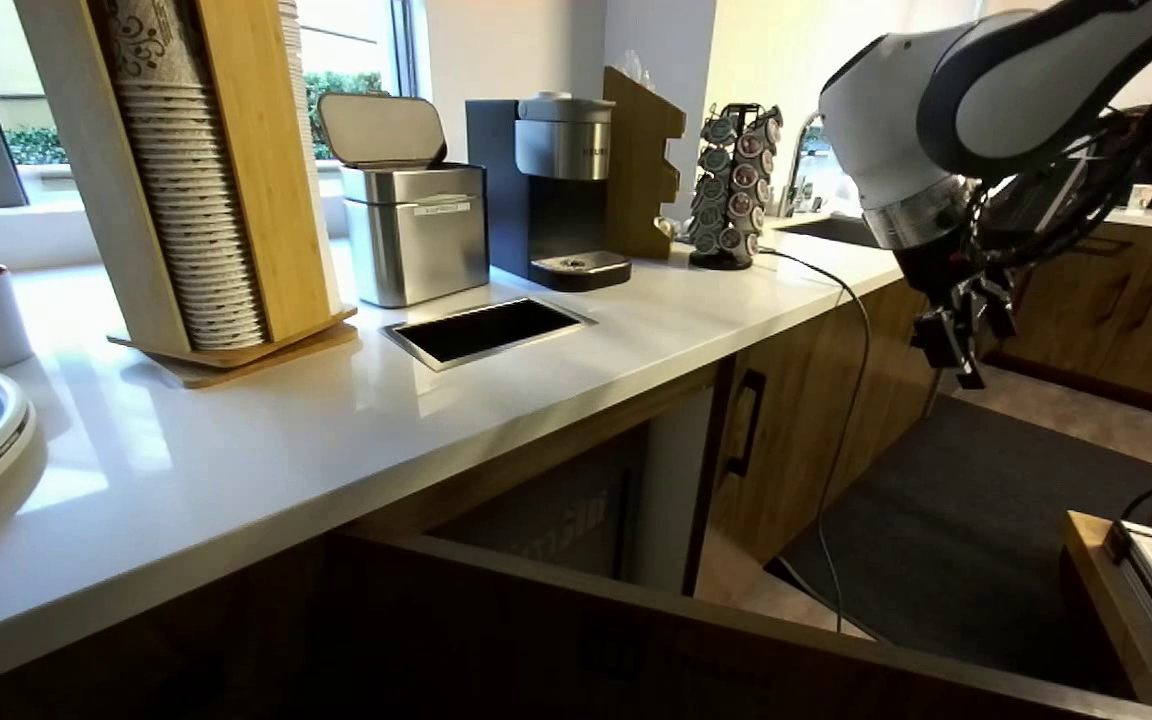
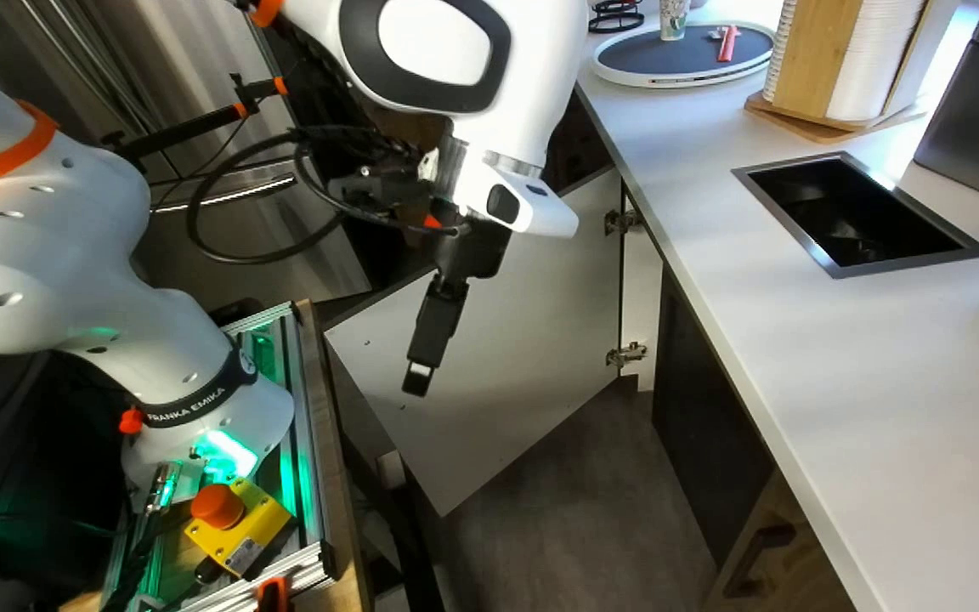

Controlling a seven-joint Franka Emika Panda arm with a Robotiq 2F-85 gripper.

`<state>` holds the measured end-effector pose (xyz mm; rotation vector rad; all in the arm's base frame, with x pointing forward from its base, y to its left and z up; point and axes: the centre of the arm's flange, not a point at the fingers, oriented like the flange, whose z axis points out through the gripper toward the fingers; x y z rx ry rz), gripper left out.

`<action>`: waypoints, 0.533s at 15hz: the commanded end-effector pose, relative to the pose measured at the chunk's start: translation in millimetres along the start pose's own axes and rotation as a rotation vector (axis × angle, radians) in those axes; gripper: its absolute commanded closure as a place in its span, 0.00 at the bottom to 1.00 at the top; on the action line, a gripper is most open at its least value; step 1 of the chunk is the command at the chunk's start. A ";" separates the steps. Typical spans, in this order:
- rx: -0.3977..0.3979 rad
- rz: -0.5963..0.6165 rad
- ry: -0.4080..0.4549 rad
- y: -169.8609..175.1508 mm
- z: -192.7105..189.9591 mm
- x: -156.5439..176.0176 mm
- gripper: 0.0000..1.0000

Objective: Open the left cupboard

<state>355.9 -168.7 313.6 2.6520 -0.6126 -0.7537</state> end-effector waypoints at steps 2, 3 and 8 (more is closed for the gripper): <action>0.109 0.015 -0.018 5.8 -15.8 -17.5 0.00; 0.125 0.020 -0.007 9.3 -22.1 -22.1 0.00; 0.114 0.016 -0.020 5.8 -17.6 -19.5 0.00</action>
